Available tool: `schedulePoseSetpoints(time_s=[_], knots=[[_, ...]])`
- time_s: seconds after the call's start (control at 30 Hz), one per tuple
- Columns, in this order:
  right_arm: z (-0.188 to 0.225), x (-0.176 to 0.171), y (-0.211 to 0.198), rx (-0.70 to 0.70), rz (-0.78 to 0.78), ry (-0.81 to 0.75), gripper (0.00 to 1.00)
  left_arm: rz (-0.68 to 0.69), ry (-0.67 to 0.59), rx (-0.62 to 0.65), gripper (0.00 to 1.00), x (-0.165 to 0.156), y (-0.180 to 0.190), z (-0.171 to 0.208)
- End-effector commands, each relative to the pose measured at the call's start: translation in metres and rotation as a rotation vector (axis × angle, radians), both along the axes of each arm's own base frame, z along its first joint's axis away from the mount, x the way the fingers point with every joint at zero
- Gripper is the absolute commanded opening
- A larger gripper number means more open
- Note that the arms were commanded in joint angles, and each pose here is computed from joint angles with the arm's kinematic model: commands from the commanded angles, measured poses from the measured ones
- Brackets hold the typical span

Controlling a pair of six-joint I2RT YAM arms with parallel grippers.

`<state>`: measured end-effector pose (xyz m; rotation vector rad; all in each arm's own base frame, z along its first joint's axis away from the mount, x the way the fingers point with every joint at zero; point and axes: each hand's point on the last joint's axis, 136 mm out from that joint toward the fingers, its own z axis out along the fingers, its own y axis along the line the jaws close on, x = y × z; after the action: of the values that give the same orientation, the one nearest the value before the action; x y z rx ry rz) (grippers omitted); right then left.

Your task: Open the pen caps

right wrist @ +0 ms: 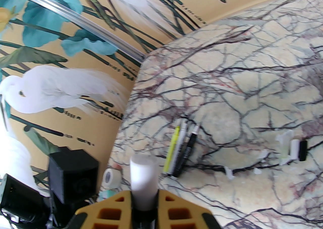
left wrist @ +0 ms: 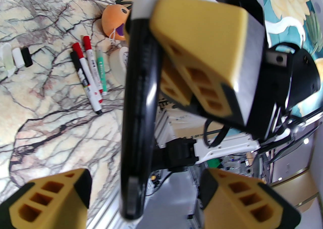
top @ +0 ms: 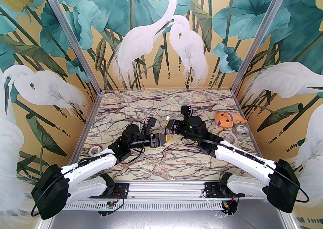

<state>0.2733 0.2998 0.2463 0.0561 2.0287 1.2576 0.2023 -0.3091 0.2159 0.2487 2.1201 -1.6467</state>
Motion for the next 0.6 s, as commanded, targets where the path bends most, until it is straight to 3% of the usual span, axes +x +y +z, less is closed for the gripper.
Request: schedulePoseSetpoints(time_s=[0.0, 0.43, 0.57], knots=[[0.014, -0.007, 0.007, 0.097, 0.029, -0.023, 0.18, -0.019, 0.006, -0.064, 0.68, 0.001, -0.007, 0.016], [0.011, -0.016, 0.007, 0.127, 0.04, -0.013, 0.18, -0.014, -0.042, -0.07, 0.27, 0.003, -0.009, 0.016], [0.01, -0.017, 0.004, 0.129, 0.035, -0.008, 0.19, -0.03, -0.082, -0.022, 0.17, 0.0, -0.009, 0.01]])
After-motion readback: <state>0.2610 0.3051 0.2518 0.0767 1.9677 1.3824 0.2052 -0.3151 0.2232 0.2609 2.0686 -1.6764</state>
